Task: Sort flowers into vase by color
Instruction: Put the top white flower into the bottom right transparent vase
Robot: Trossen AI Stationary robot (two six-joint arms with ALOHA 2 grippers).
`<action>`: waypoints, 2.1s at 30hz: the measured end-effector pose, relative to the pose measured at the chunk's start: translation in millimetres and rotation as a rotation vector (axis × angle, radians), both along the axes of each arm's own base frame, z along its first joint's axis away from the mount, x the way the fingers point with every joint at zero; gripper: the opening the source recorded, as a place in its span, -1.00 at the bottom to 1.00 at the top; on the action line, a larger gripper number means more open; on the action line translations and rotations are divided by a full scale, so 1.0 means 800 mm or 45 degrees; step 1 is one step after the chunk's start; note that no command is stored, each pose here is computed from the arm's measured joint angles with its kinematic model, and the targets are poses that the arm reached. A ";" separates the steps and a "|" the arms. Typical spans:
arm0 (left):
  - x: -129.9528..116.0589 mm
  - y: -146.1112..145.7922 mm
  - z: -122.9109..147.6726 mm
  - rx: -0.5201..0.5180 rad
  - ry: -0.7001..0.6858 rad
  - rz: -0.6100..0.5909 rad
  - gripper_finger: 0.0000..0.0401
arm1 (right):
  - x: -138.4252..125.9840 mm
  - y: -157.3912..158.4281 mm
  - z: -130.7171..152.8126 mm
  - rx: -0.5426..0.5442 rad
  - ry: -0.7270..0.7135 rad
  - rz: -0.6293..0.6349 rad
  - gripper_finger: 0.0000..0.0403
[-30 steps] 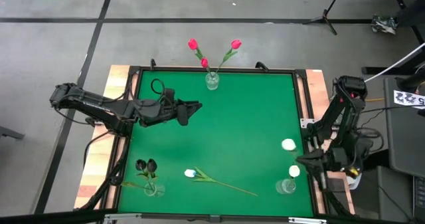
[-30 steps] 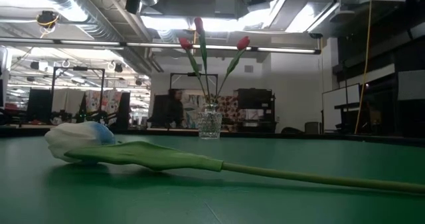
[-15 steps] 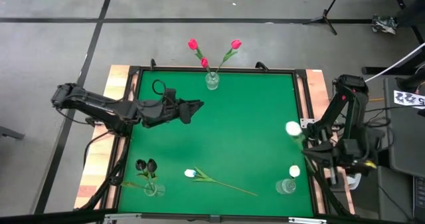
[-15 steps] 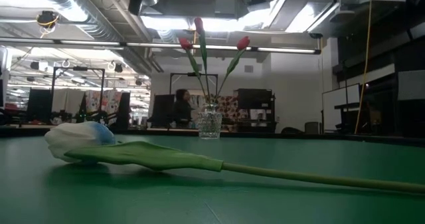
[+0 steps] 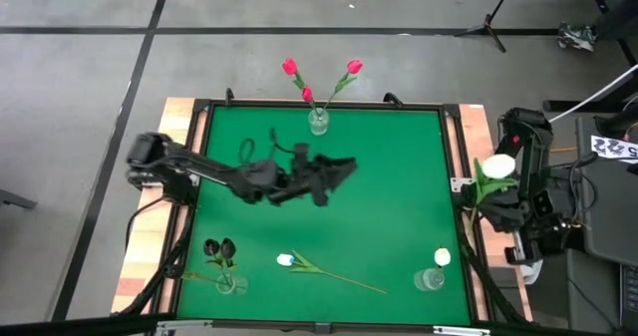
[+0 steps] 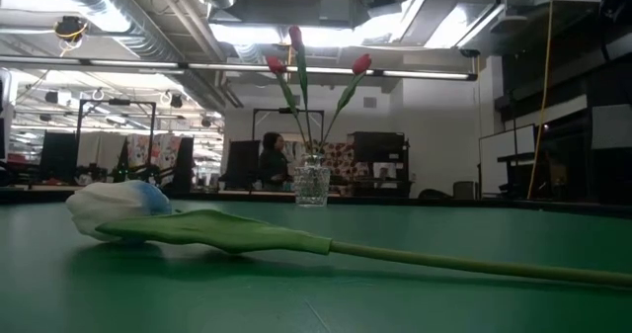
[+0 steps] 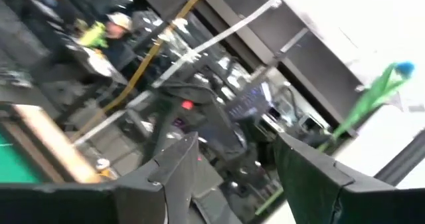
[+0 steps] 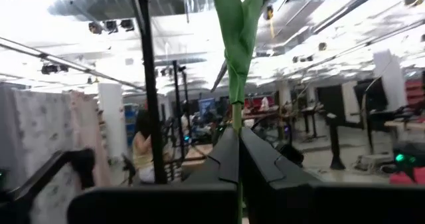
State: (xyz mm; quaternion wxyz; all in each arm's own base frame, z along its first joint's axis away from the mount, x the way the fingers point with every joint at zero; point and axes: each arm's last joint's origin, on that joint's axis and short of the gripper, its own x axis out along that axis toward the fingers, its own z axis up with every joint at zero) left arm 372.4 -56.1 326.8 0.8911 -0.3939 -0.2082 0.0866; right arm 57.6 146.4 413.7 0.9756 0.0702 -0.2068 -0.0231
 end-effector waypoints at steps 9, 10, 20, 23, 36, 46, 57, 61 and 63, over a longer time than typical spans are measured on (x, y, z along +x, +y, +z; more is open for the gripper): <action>0.080 -0.008 0.023 0.094 -0.116 -0.122 -0.03 | 0.012 -0.011 0.003 0.051 -0.034 -0.073 -1.00; 0.084 -0.008 0.028 0.119 -0.134 -0.142 -0.03 | 0.013 -0.012 0.002 0.074 -0.022 -0.074 -1.00; 0.092 -0.009 0.085 0.337 -0.097 -0.109 -0.03 | 0.014 -0.013 0.001 0.107 0.050 -0.096 -1.00; 0.093 -0.010 0.095 0.384 -0.063 -0.096 -0.03 | 0.015 -0.018 0.002 0.151 0.053 -0.101 -1.00; 0.130 -0.014 0.080 0.435 -0.022 -0.106 -0.03 | 0.029 -0.026 -0.003 0.241 0.178 -0.229 -1.00; 0.134 -0.006 0.084 0.455 0.005 -0.129 -0.03 | 0.031 -0.020 -0.005 0.269 0.190 -0.200 -1.00; 0.136 -0.011 0.080 0.535 0.043 -0.207 -0.03 | 0.046 -0.021 -0.006 0.285 0.134 -0.223 -1.00; 0.138 -0.012 0.075 0.521 0.090 -0.236 -0.03 | 0.046 -0.023 -0.006 0.332 0.141 -0.172 -1.00; 0.138 -0.012 0.075 0.510 0.088 -0.242 -0.03 | 0.044 -0.026 -0.004 0.357 0.101 -0.096 -1.00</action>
